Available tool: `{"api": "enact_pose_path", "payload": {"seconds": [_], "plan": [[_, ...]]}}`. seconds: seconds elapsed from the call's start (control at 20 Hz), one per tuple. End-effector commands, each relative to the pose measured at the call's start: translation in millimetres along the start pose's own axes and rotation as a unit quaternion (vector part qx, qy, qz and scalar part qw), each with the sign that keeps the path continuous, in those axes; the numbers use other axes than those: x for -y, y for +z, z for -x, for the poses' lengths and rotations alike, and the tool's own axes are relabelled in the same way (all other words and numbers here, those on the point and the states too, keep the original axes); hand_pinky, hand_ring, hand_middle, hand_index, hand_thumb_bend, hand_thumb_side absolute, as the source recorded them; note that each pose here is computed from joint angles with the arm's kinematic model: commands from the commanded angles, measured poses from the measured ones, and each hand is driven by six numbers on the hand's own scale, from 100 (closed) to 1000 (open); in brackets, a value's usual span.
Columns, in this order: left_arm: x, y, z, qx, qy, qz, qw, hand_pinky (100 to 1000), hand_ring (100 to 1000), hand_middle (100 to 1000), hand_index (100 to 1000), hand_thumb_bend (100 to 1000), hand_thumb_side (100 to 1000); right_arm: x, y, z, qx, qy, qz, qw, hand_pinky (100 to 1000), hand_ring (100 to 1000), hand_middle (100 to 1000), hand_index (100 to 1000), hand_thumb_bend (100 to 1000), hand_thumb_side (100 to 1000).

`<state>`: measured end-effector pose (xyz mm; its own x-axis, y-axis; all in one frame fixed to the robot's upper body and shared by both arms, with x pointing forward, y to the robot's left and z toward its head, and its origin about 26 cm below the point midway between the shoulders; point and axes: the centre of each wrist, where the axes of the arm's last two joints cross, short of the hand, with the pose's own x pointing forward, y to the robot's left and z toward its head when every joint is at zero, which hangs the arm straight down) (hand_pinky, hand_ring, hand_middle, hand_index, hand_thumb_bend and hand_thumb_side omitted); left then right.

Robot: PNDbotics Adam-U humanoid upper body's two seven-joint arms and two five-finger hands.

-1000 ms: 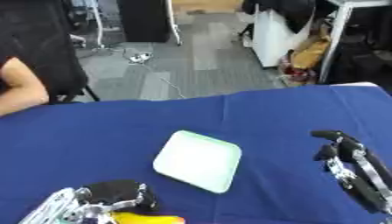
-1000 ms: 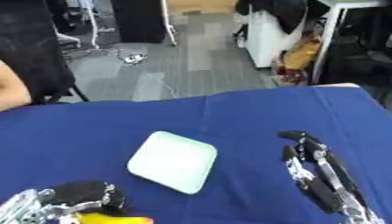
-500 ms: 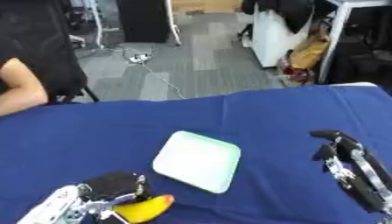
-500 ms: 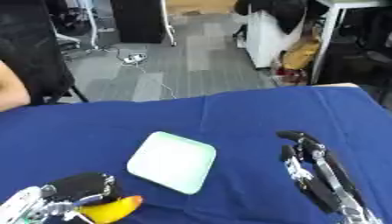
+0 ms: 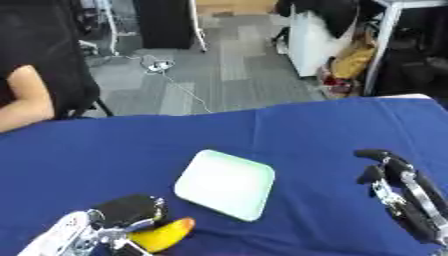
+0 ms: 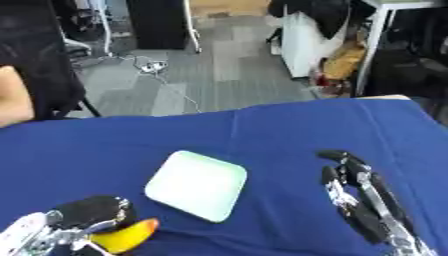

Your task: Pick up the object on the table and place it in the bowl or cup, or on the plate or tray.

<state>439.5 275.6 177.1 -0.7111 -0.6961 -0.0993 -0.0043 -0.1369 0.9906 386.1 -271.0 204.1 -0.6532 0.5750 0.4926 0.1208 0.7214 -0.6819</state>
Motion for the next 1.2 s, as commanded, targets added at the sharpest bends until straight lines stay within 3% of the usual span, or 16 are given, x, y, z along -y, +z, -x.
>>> {"api": "enact_pose_path", "payload": {"seconds": [0.05, 0.3, 0.8, 1.2], "plan": [[5.9, 5, 6, -0.014, -0.003, 0.032, 0.999, 100, 100, 100, 371, 100, 251, 7.7, -6, -4, 0.009, 0.009, 0.007, 1.0, 407, 564, 805, 866, 100, 900], [-7.5, 7, 2, 0.002, 0.01, 0.021, 1.0, 100, 100, 100, 362, 100, 253, 7.4, -5, -3, 0.006, 0.01, 0.007, 1.0, 407, 564, 805, 867, 100, 902], [-96.5, 50, -5, 0.017, 0.014, -0.054, 0.998, 100, 100, 100, 362, 100, 260, 6.8, 1, 4, -0.008, 0.014, 0.002, 1.0, 406, 564, 806, 868, 100, 904], [-107.6, 55, -12, 0.019, 0.024, -0.055, 0.998, 100, 100, 100, 362, 100, 261, 6.4, 1, 5, -0.01, 0.014, 0.001, 1.0, 406, 564, 806, 869, 100, 905]]}}
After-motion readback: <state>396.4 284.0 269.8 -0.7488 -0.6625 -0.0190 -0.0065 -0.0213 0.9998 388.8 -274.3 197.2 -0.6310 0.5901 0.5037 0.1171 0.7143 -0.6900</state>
